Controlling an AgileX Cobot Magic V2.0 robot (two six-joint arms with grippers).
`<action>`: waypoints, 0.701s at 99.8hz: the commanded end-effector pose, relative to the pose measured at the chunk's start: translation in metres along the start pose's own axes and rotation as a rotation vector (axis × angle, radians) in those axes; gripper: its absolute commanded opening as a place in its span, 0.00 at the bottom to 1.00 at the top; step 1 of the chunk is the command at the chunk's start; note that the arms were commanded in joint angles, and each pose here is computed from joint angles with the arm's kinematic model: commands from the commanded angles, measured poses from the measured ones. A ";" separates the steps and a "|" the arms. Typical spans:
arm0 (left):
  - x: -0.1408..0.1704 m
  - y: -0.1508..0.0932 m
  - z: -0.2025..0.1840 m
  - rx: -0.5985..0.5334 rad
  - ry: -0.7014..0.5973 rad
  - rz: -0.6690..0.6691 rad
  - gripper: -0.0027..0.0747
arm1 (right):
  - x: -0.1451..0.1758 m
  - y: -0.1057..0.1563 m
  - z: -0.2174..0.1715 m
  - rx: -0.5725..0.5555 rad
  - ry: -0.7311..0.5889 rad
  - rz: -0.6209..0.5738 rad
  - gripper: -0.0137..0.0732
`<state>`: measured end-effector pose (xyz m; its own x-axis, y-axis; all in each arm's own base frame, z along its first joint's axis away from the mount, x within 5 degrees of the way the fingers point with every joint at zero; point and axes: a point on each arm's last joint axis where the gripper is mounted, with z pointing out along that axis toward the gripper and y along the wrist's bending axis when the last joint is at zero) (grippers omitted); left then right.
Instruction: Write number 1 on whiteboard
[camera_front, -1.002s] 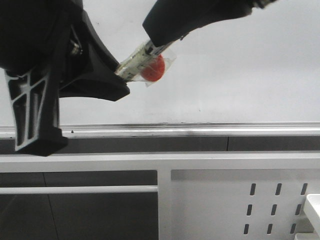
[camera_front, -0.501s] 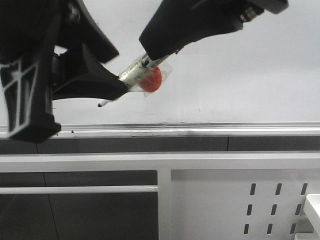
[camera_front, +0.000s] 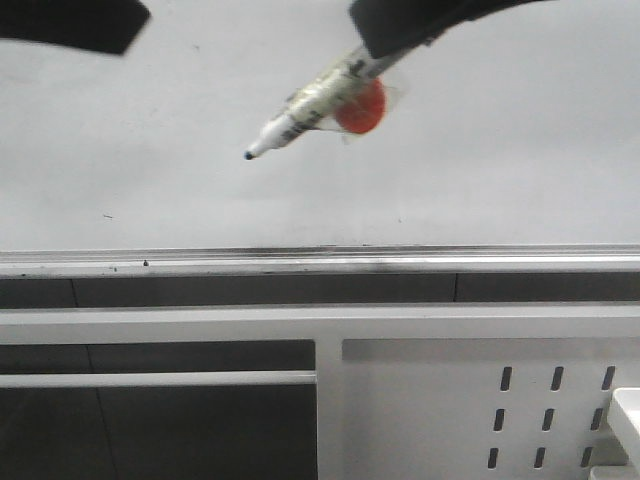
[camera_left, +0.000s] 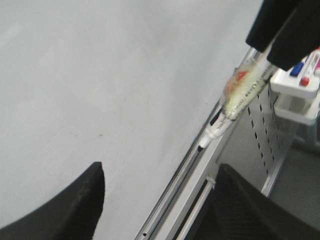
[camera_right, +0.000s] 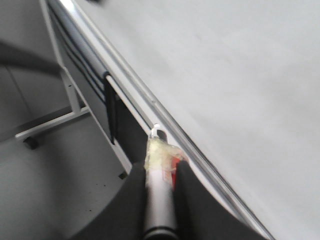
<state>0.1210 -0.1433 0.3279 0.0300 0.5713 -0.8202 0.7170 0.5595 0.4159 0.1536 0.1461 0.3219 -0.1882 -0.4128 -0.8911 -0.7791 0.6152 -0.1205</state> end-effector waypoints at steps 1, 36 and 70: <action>-0.012 0.008 -0.026 -0.003 -0.123 -0.091 0.50 | -0.004 -0.006 -0.018 0.075 -0.110 0.019 0.08; 0.014 0.011 -0.082 -0.028 -0.371 -0.246 0.01 | 0.010 0.005 -0.080 0.110 -0.291 0.006 0.08; 0.053 -0.001 -0.068 -0.065 -0.363 -0.419 0.01 | 0.005 -0.009 -0.087 0.230 -0.357 0.048 0.08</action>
<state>0.0755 -0.0705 0.3060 -0.0376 0.1098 -0.9932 0.6599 0.7492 0.0579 0.1001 0.0833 0.3382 -0.0448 -0.2309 -0.9719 -0.6786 0.7210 -0.1400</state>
